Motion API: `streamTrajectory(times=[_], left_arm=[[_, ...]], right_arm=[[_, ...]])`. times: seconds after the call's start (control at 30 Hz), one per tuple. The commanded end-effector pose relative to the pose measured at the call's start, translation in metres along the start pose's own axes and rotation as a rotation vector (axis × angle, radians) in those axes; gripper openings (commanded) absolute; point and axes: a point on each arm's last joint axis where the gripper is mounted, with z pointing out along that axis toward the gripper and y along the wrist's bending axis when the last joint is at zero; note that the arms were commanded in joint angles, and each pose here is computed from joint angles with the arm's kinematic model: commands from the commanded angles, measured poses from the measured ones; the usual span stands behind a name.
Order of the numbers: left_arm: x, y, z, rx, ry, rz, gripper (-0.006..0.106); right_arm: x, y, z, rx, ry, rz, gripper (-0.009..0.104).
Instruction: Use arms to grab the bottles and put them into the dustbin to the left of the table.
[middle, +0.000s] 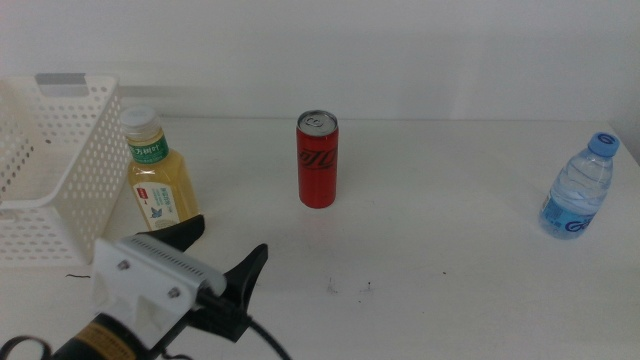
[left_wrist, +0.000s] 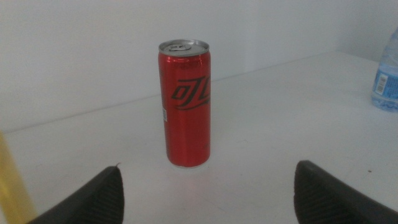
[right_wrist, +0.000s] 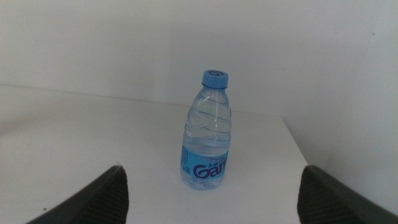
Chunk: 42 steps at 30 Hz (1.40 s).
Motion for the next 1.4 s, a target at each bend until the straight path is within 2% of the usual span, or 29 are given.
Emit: streamTrajectory(times=[0.0, 0.5, 0.93, 1.37], left_arm=[[0.001, -0.001, 0.008, 0.001, 0.015, 0.001, 0.094], [0.012, -0.003, 0.075, -0.013, 0.018, -0.004, 0.094], [0.021, 0.010, 0.133, 0.055, 0.035, -0.008, 0.094], [0.038, 0.017, 0.177, 0.042, 0.028, -0.034, 0.094]], right_arm=[[0.000, 0.000, 0.000, 0.007, -0.009, -0.015, 0.093], [0.000, 0.000, 0.000, 0.007, -0.009, -0.015, 0.093], [0.000, 0.000, 0.000, 0.007, -0.009, -0.015, 0.093], [0.000, 0.000, 0.000, 0.007, -0.009, -0.015, 0.093]])
